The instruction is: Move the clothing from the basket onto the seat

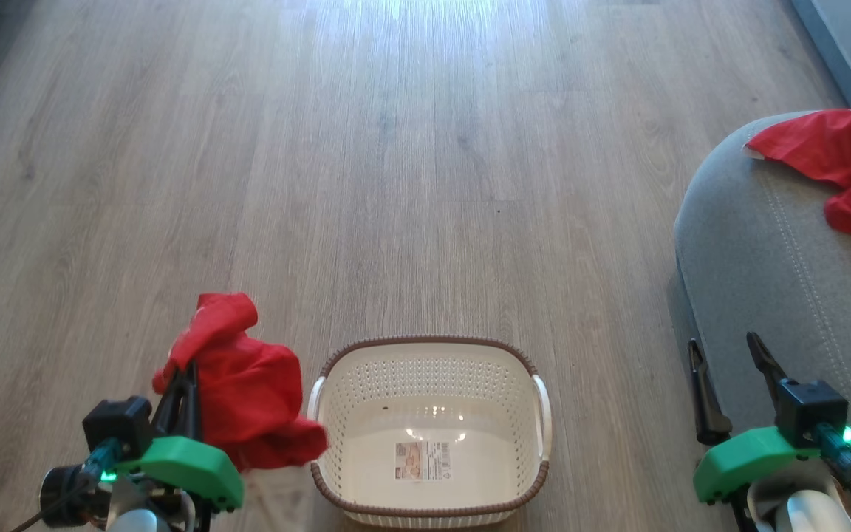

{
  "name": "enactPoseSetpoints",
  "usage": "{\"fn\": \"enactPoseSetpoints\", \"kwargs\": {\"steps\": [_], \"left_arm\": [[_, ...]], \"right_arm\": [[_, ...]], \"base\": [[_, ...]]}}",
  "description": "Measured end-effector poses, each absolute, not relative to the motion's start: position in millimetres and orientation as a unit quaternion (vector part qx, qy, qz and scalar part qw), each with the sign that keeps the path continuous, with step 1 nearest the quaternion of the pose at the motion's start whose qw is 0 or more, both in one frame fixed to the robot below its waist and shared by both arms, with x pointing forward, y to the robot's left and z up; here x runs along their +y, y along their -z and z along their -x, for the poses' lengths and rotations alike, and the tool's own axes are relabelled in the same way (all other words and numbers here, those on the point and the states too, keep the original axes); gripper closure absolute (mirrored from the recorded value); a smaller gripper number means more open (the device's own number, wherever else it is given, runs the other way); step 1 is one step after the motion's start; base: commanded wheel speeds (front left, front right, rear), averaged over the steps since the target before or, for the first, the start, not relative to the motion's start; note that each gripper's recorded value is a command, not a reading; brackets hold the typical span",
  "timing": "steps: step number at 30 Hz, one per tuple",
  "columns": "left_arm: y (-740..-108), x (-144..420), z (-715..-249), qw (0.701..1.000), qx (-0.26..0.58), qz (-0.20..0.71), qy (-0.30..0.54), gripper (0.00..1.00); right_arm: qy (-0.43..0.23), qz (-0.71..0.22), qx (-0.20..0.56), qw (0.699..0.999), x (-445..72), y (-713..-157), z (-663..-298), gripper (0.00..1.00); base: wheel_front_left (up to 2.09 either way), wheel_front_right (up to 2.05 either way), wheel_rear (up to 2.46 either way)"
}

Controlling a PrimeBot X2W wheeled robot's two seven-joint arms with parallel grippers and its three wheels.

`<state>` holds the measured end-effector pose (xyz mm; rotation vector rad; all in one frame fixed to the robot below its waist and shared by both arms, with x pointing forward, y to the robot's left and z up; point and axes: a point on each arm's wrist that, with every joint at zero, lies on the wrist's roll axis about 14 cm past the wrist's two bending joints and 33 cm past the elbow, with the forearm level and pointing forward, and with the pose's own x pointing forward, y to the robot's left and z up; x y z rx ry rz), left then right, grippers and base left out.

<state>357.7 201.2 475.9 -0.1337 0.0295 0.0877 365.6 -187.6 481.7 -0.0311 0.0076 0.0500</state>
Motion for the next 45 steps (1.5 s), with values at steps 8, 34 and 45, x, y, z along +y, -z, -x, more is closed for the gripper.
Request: {"fn": "enactPoseSetpoints", "kwargs": {"steps": [8, 34, 45], "left_arm": [[-478, 195, -359, 0.997, 0.012, 0.065, -0.030, 1.00], [-600, -5, -320, 0.933, -0.089, 0.122, 0.327, 1.00], [-594, -20, -316, 0.923, -0.077, 0.134, 0.352, 1.00]], "right_arm": [[-0.027, 0.016, 0.005, 0.999, -186, -481, -365, 0.00], [-0.373, 0.011, -0.030, 0.927, 20, -522, -364, 0.00], [-0.405, -0.030, 0.003, 0.914, 25, -520, -357, 1.00]], "base": [[0.00, 0.00, 0.00], [0.00, 0.00, 0.00], [0.00, 0.00, 0.00]]}}
